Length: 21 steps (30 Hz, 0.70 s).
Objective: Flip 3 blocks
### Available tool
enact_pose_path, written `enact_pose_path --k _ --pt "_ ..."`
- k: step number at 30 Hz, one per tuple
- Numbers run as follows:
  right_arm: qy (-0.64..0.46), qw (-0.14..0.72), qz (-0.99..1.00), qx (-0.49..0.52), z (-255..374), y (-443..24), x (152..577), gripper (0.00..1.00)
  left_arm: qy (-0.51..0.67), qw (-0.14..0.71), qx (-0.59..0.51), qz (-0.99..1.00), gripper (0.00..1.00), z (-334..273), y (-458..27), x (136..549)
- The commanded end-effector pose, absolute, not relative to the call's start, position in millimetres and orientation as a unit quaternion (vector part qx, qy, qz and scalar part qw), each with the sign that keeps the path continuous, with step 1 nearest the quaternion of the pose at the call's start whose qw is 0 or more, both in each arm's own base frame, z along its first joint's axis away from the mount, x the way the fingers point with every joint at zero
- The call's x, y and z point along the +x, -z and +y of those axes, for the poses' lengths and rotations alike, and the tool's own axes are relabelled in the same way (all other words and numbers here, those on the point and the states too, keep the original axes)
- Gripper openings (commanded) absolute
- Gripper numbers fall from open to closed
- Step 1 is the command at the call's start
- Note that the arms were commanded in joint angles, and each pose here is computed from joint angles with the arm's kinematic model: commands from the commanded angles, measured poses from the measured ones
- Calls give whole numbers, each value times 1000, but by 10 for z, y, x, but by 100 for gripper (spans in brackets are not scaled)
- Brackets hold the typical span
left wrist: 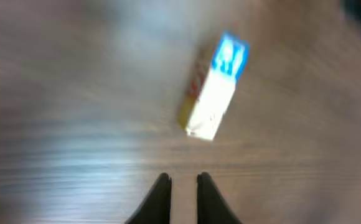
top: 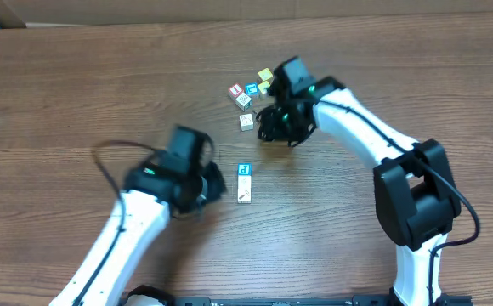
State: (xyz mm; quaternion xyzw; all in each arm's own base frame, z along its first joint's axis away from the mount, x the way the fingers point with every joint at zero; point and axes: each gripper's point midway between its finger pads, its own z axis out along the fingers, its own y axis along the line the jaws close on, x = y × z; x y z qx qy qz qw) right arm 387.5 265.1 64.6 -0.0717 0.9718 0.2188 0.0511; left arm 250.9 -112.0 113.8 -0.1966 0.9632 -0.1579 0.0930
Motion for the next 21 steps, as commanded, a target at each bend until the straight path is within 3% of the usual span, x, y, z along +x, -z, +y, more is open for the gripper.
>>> enact_pose_path --k 1,5,6,21 --pt "-172 99 978 -63 2324 -956 4200 62 74 189 -179 963 26 -557 -1587 2838" --pt "-83 107 990 -25 1814 -1054 4312 100 28 228 -215 949 82 -150 -1755 2980" --pt "-65 104 992 -17 1692 -1043 4311 100 20 231 -224 947 99 -81 -1756 2991" --pt "-54 98 994 10 1440 -1023 4352 100 12 218 -231 948 100 -30 -1676 3003"
